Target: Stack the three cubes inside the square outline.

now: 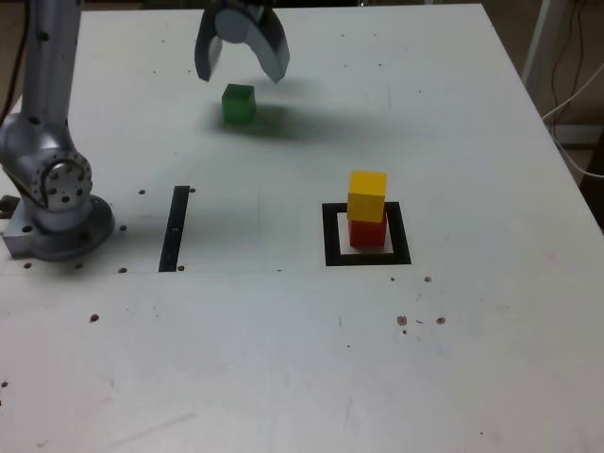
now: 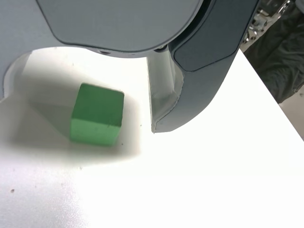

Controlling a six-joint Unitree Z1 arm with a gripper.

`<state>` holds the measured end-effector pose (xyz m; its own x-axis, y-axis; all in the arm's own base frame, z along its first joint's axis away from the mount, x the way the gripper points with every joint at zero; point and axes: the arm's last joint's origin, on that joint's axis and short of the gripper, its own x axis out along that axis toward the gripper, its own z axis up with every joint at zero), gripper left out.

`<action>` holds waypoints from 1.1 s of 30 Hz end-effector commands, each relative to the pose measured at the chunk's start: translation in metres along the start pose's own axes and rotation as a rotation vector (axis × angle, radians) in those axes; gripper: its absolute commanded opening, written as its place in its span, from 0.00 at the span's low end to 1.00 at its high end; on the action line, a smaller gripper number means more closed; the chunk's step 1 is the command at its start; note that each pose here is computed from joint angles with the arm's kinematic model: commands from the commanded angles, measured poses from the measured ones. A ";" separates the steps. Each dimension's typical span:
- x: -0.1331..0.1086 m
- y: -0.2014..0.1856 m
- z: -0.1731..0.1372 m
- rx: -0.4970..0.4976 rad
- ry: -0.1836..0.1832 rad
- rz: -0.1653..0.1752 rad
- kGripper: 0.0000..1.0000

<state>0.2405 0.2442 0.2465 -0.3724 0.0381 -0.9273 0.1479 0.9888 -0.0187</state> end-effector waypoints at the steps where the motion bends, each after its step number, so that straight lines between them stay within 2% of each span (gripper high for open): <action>1: 0.004 0.004 0.004 0.001 0.008 -0.008 0.96; 8: 0.019 0.007 0.013 0.013 0.029 -0.045 0.94; 21: 0.032 0.010 0.021 0.021 0.035 -0.077 0.89; 28: 0.035 0.012 0.024 0.014 0.038 -0.083 0.82; 33: 0.036 0.012 0.025 0.001 0.042 -0.088 0.69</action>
<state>0.2515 0.2530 0.2059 -0.4168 -0.0353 -0.9083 0.1211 0.9882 -0.0940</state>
